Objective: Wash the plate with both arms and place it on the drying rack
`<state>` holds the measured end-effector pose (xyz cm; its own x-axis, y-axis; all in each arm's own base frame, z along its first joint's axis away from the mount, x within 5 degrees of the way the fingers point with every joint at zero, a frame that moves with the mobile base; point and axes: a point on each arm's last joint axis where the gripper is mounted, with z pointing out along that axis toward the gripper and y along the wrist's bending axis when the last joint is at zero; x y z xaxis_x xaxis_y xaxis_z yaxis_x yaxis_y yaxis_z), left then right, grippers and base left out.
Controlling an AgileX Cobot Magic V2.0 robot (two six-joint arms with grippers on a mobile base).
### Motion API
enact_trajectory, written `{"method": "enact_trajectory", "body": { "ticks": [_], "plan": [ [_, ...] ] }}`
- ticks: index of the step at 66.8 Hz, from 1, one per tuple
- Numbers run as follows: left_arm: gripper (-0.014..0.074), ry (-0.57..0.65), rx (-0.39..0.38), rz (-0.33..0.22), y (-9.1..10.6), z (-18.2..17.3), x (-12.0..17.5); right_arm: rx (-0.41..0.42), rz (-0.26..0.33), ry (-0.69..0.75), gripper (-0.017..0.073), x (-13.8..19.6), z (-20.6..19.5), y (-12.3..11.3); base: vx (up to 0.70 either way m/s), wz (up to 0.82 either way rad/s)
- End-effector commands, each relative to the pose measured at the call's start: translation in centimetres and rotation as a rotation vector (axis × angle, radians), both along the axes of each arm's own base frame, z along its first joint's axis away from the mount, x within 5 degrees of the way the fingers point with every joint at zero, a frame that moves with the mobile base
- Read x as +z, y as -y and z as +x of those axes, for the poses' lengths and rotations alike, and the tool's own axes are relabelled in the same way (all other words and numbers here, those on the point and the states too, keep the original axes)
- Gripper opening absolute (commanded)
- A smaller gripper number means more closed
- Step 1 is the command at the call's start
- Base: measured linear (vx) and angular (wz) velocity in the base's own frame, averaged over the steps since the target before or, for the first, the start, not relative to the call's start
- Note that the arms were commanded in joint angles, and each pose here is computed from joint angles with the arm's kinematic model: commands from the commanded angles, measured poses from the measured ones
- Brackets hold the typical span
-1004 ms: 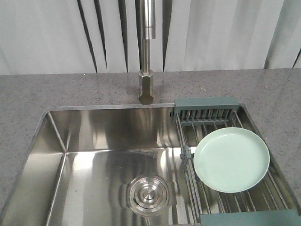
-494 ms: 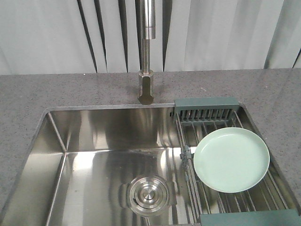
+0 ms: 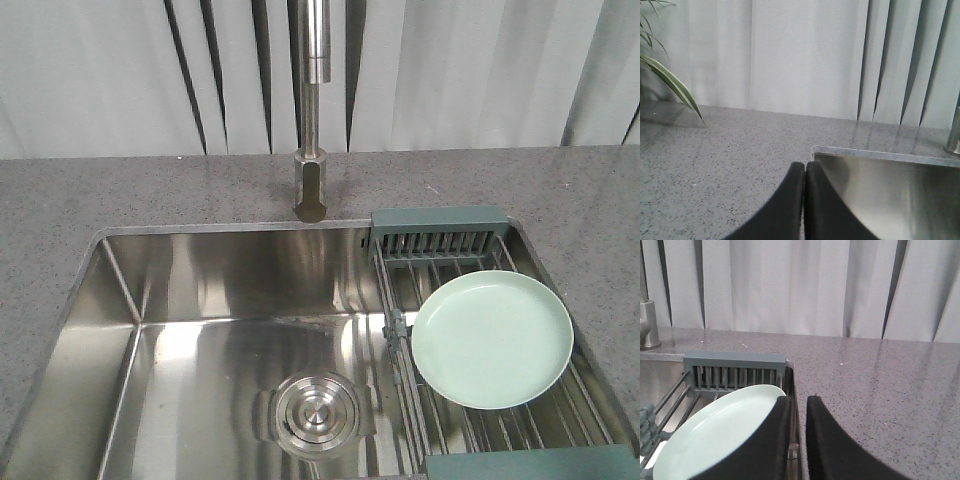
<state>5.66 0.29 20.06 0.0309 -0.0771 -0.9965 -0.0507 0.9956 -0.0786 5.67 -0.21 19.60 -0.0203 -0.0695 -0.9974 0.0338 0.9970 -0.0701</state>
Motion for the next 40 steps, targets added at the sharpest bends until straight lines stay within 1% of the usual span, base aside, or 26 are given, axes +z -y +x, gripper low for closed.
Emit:
{"method": "enact_trajectory", "body": {
  "ticks": [1,9,19,40],
  "plan": [
    [-0.0006,0.117,0.003,-0.005,-0.02,-0.32,1.65,-0.005,-0.014,0.072,0.0078,0.62,-0.03,0.02,0.0,0.0],
    [-0.0006,0.117,0.003,-0.005,-0.02,-0.32,1.65,-0.004,-0.014,0.071,0.0078,0.61,-0.03,0.01,0.0,0.0],
    [-0.0006,0.117,0.003,-0.005,-0.02,-0.32,1.65,0.033,-0.013,0.072,0.0078,0.61,-0.03,-0.2,0.0,0.0],
    [-0.0006,0.117,0.003,-0.005,-0.02,-0.32,1.65,0.032,-0.013,0.072,0.0078,0.61,-0.03,-0.19,0.0,0.0]
  ]
}}
